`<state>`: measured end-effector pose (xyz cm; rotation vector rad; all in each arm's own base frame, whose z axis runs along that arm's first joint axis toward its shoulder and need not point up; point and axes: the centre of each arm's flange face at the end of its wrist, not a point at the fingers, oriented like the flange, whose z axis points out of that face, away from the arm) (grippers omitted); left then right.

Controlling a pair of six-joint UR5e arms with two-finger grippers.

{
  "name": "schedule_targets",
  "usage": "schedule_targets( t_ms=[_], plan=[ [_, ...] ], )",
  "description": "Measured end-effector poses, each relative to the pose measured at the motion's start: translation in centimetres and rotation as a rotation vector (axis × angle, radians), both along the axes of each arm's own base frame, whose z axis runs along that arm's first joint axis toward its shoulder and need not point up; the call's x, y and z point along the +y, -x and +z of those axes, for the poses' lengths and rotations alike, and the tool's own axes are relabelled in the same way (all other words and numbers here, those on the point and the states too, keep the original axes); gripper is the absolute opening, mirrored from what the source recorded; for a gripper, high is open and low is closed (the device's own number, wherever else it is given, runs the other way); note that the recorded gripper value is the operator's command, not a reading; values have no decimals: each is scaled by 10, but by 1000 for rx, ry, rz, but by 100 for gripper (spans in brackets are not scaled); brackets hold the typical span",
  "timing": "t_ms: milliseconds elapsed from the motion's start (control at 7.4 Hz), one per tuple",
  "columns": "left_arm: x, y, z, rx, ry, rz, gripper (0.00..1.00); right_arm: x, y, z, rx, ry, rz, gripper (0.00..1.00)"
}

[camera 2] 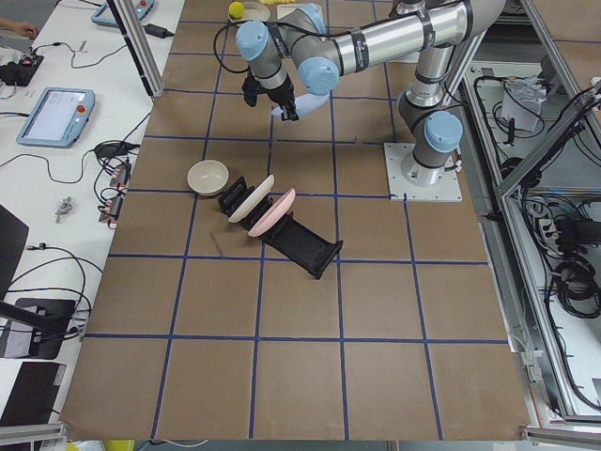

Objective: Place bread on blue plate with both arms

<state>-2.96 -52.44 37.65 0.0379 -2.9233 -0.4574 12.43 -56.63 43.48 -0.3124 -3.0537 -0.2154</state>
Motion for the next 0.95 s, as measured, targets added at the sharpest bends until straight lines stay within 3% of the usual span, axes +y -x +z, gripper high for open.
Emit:
schedule_targets(
  t_ms=[270, 811, 946],
  plan=[
    [-19, 78, -36, -23, 39, 46, 12, 0, 0, 0, 0, 1, 0, 33],
    [-50, 191, -101, 46, 120, 127, 14, 0, -2, -1, 0, 2, -2, 33],
    [-55, 205, -115, 60, 138, 122, 63, 0, -3, 0, 0, 5, -2, 33]
  ],
)
